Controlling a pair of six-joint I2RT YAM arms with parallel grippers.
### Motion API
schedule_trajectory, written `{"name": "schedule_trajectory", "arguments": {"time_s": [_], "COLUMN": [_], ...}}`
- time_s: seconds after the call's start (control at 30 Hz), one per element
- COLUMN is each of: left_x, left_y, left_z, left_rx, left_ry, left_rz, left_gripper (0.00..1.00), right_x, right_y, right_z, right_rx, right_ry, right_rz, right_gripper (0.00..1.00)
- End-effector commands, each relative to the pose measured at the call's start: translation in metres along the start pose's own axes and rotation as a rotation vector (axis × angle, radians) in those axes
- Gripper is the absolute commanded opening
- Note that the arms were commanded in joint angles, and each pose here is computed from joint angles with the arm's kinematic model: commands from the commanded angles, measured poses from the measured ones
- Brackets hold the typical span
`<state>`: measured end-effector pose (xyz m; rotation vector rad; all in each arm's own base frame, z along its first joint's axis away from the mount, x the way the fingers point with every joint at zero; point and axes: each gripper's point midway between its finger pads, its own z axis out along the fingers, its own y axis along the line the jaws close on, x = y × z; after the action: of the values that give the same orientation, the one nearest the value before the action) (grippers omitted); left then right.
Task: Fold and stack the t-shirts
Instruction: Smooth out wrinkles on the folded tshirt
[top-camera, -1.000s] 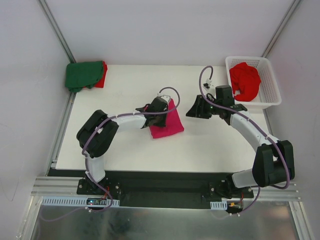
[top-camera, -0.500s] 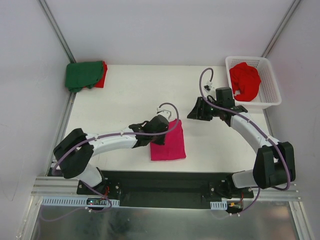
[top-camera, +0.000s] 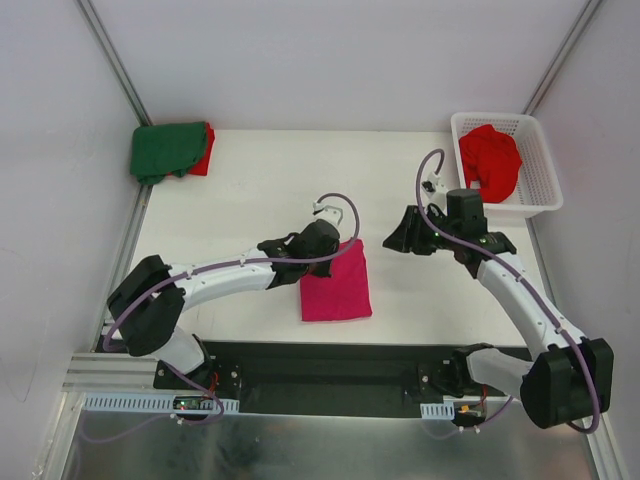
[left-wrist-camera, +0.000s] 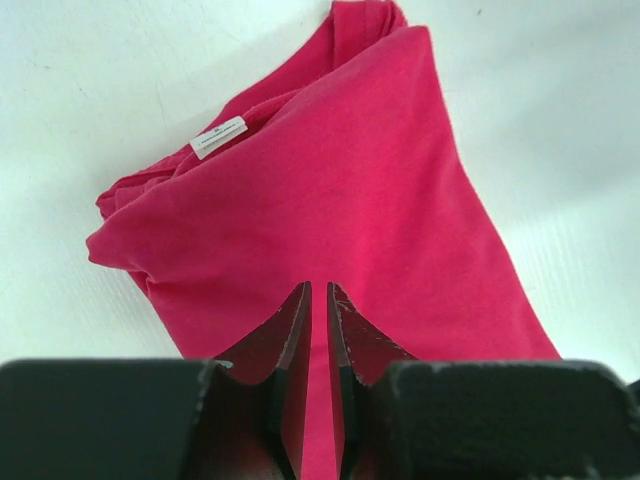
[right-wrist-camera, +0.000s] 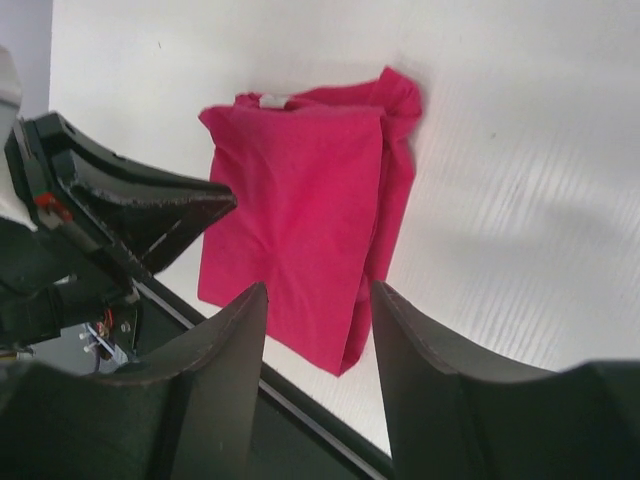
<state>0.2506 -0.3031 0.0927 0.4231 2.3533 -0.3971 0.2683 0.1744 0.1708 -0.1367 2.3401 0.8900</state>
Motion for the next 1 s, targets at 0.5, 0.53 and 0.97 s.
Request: {"name": "schedule_trajectory", "arguments": {"time_s": [0.5,0.53,0.97], "left_x": [0.009,0.009,0.01], "left_y": [0.022,0.022,0.035], "left_z": [0.044,0.047,0.088], "left_rx": [-0.003,0.005,0.063], "left_ry": [0.057,0.061,0.111], "left_rz": [-0.039,-0.05,-0.123], "left_gripper": [0.0,0.0,0.0], "right_x": [0.11,0.117,0.17], "right_y": [0.033,0.037,0.012], "right_z": [-0.008,-0.006,0.031], "right_rx": [0.019,0.011,0.229], "right_ry": [0.119,0.129,0.114], "right_rz": [-0.007,-0.023,-0.03], "right_gripper": [0.01,0.01,0.01]}}
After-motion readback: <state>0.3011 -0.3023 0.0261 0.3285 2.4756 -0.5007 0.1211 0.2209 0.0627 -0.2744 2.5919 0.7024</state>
